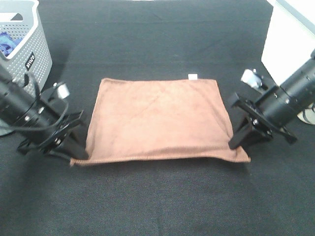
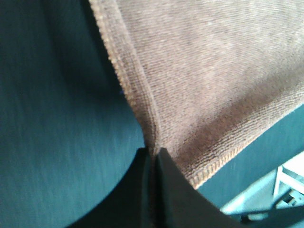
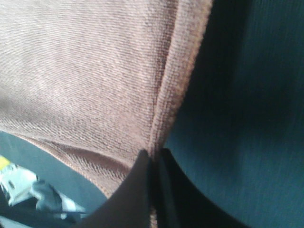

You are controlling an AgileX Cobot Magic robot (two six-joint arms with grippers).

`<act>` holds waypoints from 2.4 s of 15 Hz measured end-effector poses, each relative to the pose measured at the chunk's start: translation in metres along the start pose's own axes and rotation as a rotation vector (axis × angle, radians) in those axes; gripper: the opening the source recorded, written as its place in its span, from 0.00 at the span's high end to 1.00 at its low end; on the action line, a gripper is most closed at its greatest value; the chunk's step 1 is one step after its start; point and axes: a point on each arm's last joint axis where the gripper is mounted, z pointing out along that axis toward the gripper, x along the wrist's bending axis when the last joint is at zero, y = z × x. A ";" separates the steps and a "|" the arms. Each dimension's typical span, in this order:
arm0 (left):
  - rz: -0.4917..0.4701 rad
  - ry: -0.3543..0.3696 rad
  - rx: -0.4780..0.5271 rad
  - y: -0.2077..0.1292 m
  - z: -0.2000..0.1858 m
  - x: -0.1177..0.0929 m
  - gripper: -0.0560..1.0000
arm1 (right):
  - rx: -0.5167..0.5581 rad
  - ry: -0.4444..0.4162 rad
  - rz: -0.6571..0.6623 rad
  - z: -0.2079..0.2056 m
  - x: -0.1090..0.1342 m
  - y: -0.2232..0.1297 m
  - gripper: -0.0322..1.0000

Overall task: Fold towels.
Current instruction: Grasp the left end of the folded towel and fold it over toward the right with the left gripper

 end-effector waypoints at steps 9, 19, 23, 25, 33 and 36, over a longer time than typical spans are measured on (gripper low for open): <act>0.075 -0.028 -0.172 0.036 -0.037 -0.030 0.95 | -0.188 -0.098 -0.178 -0.026 0.042 0.042 0.97; 0.233 0.075 -0.499 0.152 -0.047 -0.043 0.95 | -0.411 -0.172 -0.273 -0.037 0.059 0.161 0.97; 0.232 0.099 -0.424 0.168 -0.009 -0.022 0.95 | -0.379 -0.210 -0.245 0.005 0.030 0.178 0.97; 0.224 0.099 -0.388 0.167 0.001 -0.017 0.95 | -0.384 -0.219 -0.241 0.011 0.025 0.180 0.96; 0.192 0.075 -0.407 0.167 -0.011 -0.022 0.25 | -0.319 -0.188 -0.243 -0.005 0.041 0.182 0.15; 0.108 0.124 -0.442 0.170 -0.037 -0.008 0.23 | -0.245 -0.259 -0.192 -0.017 0.042 0.178 0.12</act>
